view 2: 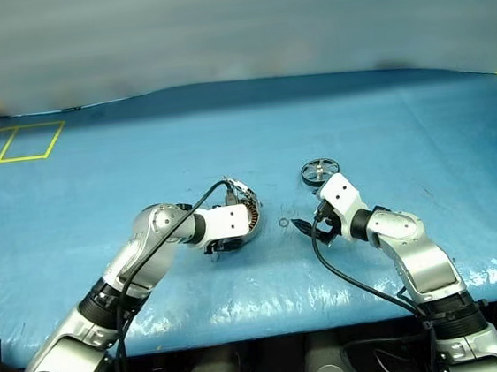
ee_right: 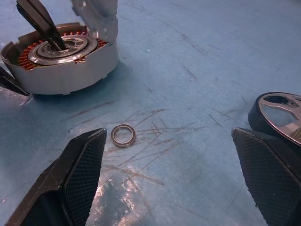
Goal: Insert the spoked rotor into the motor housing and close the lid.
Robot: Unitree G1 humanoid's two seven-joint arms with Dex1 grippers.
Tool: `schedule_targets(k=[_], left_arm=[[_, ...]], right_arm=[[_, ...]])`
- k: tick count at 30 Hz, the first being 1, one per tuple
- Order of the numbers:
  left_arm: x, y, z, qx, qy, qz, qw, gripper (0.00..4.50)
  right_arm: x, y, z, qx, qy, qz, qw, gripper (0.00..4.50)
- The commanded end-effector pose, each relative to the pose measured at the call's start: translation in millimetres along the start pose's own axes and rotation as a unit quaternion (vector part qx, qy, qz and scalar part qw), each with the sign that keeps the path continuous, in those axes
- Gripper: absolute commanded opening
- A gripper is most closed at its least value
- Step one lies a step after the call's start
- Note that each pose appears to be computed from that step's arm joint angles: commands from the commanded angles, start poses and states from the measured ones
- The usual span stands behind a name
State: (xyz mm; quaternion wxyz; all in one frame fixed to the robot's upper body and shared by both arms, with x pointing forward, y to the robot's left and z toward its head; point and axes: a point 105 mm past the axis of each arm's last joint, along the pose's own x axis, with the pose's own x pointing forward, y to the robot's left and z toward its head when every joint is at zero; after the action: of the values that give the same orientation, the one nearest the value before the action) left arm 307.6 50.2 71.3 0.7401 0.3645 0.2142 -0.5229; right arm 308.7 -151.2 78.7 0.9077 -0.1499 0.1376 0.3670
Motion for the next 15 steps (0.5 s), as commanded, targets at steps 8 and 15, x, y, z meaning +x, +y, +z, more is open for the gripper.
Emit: schedule_targets(k=[8, 15], left_arm=[[-3.4, -13.8, 35.7, -0.202, -0.055, -0.017, 0.978, 2.25], [-12.2, 3.5, 47.0, -0.287, -0.057, 0.042, 0.955, 2.25]], right_arm=[[-5.8, -8.1, 11.1, -0.019, -0.019, -0.019, 0.999, 4.50], [-6.7, -6.8, 9.3, -0.016, -0.019, -0.022, 0.999, 4.50]])
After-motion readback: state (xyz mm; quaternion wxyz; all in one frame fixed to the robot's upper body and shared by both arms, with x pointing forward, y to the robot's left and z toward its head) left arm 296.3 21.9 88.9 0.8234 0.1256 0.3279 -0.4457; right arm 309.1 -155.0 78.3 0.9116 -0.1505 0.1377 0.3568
